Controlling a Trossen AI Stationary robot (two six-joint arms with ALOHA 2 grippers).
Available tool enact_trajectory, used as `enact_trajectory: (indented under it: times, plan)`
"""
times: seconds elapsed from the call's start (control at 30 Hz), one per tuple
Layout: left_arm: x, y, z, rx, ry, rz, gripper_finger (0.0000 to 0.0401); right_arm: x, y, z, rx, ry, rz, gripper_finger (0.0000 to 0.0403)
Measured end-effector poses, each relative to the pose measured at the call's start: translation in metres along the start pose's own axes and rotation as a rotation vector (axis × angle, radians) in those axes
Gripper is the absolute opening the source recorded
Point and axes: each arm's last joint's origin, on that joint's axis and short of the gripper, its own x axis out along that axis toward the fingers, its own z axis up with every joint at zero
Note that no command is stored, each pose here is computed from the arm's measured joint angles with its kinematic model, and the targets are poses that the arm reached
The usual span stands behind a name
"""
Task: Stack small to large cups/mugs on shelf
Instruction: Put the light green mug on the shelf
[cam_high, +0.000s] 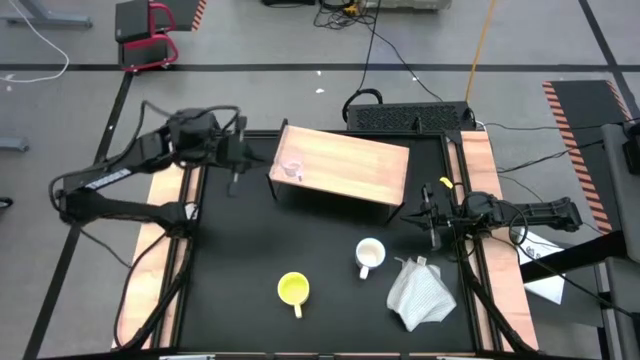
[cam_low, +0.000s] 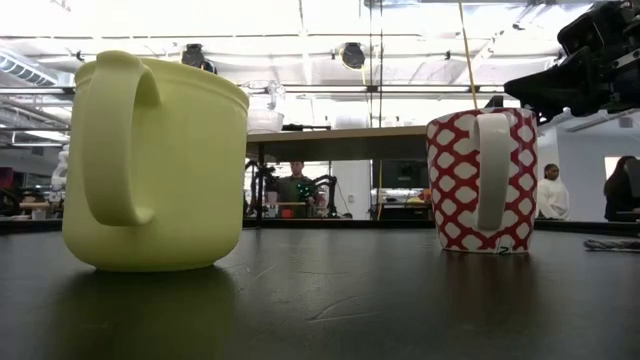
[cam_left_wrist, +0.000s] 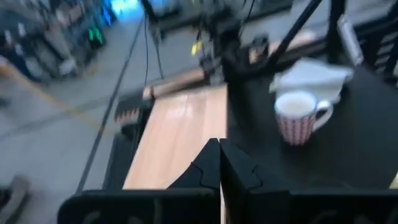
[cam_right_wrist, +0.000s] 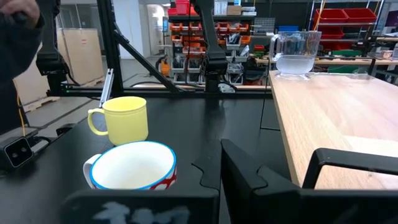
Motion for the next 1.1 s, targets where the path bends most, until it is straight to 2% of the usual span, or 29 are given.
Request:
enact_trajectory:
  times: [0.13,0.27,0.4,0.6,0.9,1.1]
  plan:
    - [-0.003,-0.011,-0.018,-0.042,-0.063,0.023,0.0001,0.0,0.0,0.0,-0.001,-0.001,0.0,0.0]
    - [0.006,-0.021,-0.042,-0.098,-0.099,0.01,0.0,0.0,0.0,0.0,-0.003,-0.002,0.0,0.0]
    - [0.011,-0.036,-0.057,-0.067,-0.228,-0.006,0.0,0.0,0.0,0.0,-0.006,-0.003,0.0,0.0]
    - [0.016,-0.057,-0.086,-0.07,-0.324,-0.02,0.0,0.0,0.0,0.0,0.0,0.0,0.0,0.0]
    - [0.032,-0.086,-0.131,-0.083,-0.329,-0.053,0.0,0.0,0.0,0.0,-0.045,0.0,0.0,0.0]
    - [0.035,-0.105,-0.156,-0.07,-0.378,-0.057,0.0,0.0,0.0,0.0,-0.058,0.001,0.0,0.0]
